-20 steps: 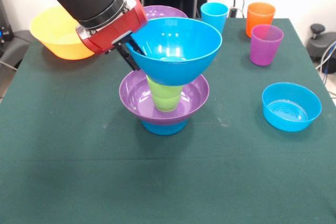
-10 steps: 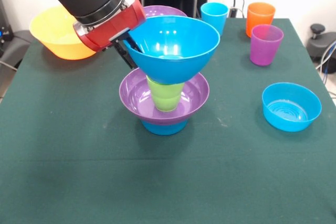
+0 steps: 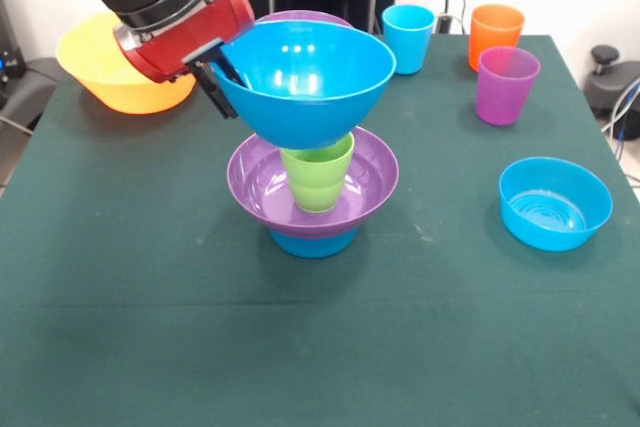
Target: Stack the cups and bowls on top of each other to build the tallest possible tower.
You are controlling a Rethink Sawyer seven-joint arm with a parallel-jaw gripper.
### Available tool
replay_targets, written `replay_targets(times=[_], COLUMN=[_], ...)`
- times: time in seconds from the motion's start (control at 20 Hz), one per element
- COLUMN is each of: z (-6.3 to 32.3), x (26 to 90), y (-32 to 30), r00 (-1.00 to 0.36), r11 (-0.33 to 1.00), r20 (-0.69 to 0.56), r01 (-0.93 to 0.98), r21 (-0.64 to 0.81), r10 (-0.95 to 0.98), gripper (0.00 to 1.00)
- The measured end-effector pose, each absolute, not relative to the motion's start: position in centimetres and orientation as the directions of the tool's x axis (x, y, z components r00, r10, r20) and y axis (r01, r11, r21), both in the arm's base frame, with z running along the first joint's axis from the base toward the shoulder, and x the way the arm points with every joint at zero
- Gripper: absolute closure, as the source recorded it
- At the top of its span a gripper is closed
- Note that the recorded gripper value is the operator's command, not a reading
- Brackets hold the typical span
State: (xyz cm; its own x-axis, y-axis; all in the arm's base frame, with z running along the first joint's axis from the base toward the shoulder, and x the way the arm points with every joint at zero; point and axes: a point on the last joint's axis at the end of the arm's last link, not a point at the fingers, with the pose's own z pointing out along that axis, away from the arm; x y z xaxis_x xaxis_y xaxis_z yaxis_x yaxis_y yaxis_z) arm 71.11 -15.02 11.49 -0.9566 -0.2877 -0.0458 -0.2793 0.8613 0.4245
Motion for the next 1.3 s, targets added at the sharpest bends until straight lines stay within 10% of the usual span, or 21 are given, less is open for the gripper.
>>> replay_targets(times=[1.3], z=[10.4], x=[69.1], y=[-15.1], r00=[-0.953], r11=[0.857], r20=[-0.015], r01=[-0.28], r21=[0.432], r10=[-0.304], gripper=[1.0])
